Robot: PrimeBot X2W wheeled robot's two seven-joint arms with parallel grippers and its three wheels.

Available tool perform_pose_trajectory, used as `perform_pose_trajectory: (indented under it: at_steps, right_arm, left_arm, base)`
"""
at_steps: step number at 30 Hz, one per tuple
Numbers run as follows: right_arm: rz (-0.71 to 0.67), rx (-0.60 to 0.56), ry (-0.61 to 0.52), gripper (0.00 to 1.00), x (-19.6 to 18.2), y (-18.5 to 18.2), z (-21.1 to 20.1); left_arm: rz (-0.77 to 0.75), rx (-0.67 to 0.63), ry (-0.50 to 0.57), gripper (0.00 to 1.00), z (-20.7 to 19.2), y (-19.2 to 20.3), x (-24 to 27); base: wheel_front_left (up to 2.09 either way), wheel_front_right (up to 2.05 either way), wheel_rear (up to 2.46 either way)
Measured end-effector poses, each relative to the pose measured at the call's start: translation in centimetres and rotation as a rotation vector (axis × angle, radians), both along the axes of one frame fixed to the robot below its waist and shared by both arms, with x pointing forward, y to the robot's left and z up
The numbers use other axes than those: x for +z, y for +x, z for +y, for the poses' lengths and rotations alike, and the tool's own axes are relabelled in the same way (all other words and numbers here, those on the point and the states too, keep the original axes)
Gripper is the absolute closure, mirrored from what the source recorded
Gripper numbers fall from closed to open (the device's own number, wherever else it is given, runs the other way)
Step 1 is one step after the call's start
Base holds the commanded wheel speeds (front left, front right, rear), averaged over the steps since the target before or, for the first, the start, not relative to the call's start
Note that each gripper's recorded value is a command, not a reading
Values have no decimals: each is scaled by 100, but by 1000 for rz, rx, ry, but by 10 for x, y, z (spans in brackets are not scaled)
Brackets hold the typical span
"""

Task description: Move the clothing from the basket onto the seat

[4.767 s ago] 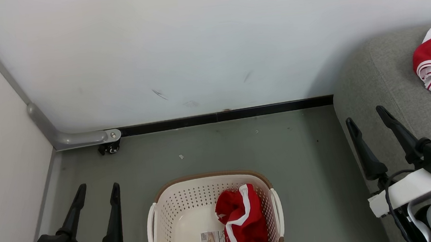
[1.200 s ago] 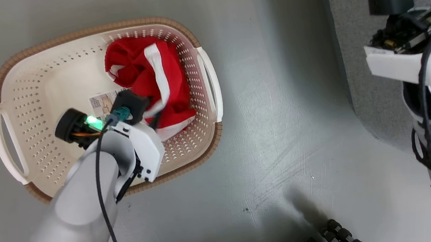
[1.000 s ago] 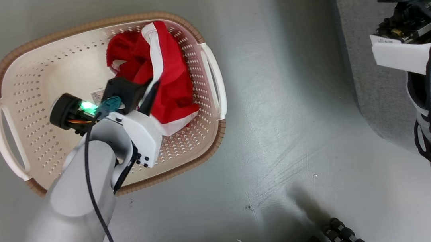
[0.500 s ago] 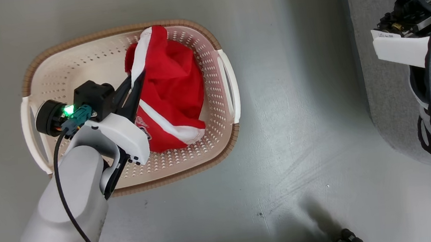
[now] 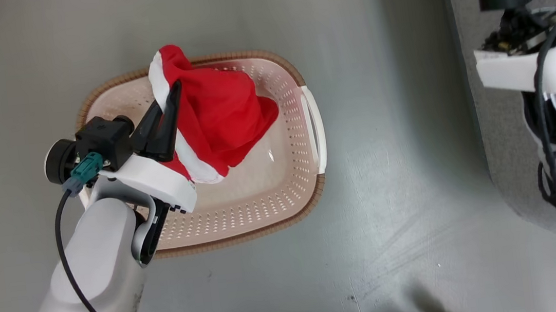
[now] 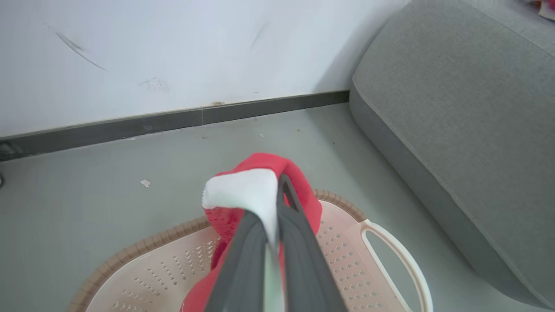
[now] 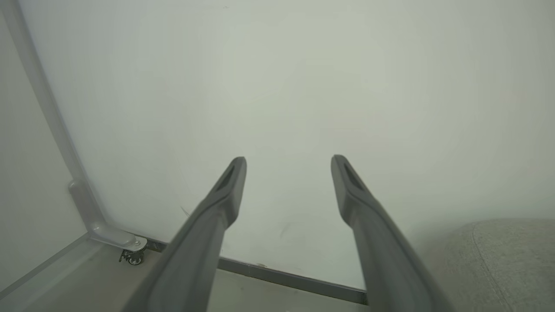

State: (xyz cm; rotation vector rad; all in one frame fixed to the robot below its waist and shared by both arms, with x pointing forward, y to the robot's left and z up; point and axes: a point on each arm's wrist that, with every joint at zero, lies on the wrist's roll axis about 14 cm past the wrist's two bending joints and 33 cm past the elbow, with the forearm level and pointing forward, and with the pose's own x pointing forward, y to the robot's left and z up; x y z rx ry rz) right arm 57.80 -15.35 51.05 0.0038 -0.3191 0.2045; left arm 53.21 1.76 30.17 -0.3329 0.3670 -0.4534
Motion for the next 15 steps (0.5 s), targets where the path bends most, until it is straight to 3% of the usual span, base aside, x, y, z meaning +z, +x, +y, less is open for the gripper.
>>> perform_pose_trajectory:
  at_steps: [10, 15]
  right_arm:
    - [42, 11, 24, 0, 3, -17, 4]
    - [69, 13, 32, 0, 6, -30, 4]
  left_arm:
    - [-106, 86, -25, 100, 24, 7, 54]
    - [-239, 150, -53, 100, 42, 14, 111]
  base:
    - [0, 0, 0]
    - [0, 0, 0]
